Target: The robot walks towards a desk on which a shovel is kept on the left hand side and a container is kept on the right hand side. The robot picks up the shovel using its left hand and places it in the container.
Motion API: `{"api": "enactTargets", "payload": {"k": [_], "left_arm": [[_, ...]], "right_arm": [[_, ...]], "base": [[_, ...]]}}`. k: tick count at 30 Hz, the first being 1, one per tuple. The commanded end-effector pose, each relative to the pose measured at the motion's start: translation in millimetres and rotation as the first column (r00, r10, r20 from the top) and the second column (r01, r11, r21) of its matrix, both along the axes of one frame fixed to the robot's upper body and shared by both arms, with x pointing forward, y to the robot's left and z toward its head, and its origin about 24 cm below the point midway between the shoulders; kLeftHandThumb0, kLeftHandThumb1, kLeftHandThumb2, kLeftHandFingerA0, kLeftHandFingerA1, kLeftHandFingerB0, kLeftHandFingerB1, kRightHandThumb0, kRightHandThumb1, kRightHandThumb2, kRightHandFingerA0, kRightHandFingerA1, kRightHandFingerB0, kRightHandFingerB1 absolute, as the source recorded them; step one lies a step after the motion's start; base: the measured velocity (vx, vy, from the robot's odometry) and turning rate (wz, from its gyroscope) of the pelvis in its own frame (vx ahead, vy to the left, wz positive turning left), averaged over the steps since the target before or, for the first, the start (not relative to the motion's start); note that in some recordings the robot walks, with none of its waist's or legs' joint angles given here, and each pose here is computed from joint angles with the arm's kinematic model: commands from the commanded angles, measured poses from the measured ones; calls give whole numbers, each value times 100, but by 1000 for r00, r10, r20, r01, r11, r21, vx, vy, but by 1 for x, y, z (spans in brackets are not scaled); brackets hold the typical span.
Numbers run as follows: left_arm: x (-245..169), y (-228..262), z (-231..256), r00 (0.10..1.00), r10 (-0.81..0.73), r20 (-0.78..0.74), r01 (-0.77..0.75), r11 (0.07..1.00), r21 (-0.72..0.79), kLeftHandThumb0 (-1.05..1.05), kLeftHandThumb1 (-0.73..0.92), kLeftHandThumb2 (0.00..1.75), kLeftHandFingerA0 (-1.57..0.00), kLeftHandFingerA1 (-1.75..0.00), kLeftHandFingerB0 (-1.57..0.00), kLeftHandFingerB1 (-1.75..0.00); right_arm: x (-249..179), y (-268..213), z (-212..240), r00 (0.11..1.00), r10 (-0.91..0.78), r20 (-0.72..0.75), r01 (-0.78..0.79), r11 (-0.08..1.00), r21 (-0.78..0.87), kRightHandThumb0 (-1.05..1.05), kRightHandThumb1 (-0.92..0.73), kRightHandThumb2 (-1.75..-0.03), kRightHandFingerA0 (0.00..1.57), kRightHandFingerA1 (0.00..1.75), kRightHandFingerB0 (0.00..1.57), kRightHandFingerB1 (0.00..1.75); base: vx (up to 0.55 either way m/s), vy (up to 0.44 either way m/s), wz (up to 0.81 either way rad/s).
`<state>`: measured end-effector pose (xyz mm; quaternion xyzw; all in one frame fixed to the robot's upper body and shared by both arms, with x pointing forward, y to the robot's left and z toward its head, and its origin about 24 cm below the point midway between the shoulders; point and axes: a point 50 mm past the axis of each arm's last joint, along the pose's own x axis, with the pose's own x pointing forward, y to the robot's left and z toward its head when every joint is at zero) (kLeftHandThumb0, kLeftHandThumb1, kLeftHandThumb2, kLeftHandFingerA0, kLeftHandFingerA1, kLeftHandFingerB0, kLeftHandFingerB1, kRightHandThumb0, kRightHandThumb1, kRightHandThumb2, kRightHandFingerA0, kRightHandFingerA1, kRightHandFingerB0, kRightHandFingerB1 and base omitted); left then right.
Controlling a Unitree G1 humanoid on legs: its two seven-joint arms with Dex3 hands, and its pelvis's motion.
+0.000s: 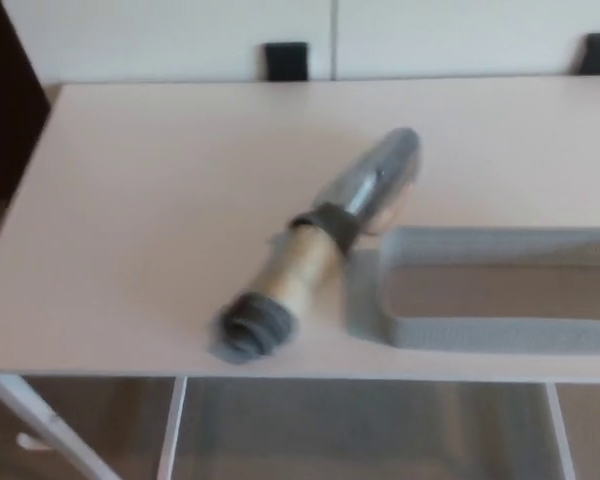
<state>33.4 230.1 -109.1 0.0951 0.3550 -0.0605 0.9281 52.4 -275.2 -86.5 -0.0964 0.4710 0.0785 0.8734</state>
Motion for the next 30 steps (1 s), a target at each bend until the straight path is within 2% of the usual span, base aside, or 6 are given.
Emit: {"api": "enactTargets", "payload": {"k": [1,6,11,21,30], "left_arm": [[6,7,1,1000,7,22,-7,1000,15,-20,55,59,-27,-36,-24,-31],[21,9,4,998,1,67,-2,1000,19,-22,54,59,-28,-37,-25,-32],[30,10,5,996,10,89,-10,1000,2,-21,54,59,-28,-37,-25,-32],[34,16,7,992,64,107,-61,998,-28,-19,55,59,-28,-37,-25,-32],[33,19,11,992,66,107,-63,998,-32,-22,54,59,-28,-37,-25,-32]], "right_arm": [[8,-6,4,999,29,43,-28,999,-22,-52,-53,-75,25,46,15,41],[22,-10,3,996,47,69,-44,998,-38,-53,-54,-75,21,45,14,41],[33,-10,5,995,42,94,-38,998,-48,-48,-55,-74,25,45,16,41],[47,-5,7,991,24,128,-27,999,21,-48,-55,-72,18,45,11,39],[52,-5,7,989,38,140,-40,999,13,-47,-55,-70,20,44,15,40]], "base": [[-63,-528,32],[50,-176,-1],[29,-26,-12],[11,80,4],[10,-49,4]]}}
